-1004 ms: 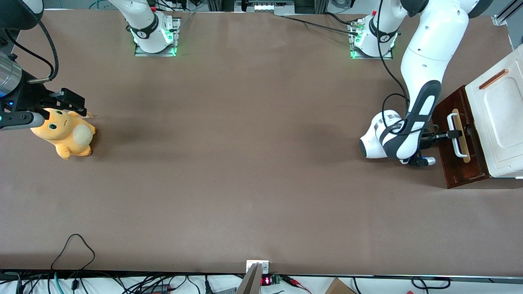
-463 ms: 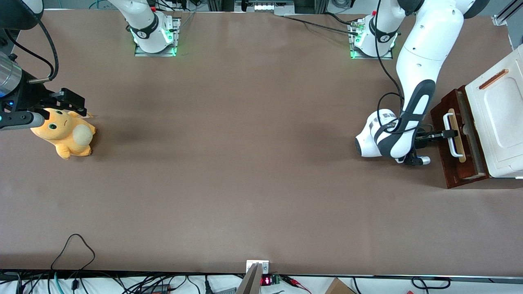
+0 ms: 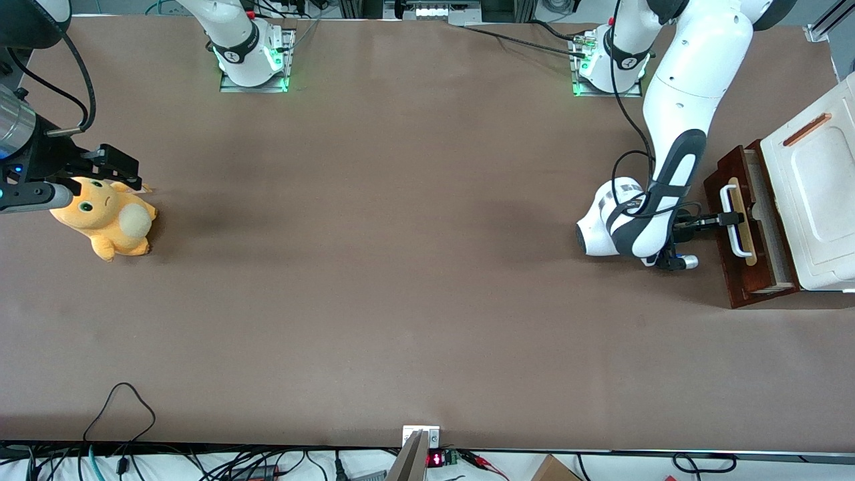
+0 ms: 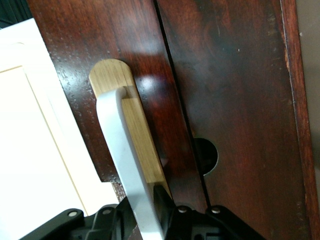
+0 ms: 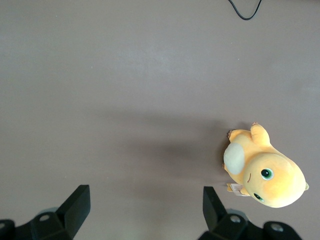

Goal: Open lower drawer with left arm only
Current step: 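Pull the handle away from the cabinet with the left gripper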

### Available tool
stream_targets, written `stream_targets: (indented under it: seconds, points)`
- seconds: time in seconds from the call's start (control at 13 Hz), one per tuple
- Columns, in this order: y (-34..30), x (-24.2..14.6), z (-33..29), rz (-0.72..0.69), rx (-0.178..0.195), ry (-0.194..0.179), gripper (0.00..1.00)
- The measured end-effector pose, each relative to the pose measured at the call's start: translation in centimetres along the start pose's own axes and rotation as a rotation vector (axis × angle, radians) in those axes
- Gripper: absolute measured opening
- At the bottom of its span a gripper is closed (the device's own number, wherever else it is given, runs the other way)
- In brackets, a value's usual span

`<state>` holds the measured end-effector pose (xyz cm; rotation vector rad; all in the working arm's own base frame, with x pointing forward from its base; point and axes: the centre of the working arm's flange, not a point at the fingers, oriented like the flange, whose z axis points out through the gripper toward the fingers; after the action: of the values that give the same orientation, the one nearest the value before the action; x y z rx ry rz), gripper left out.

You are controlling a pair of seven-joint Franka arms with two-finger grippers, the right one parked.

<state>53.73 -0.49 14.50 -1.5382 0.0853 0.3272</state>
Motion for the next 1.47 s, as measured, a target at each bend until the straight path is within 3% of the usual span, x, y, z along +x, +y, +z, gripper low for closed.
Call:
stream_targets:
  seconds: [1.47]
  points:
    - [0.2,-1.0,-3.1,0.003,0.01,0.024,0.19]
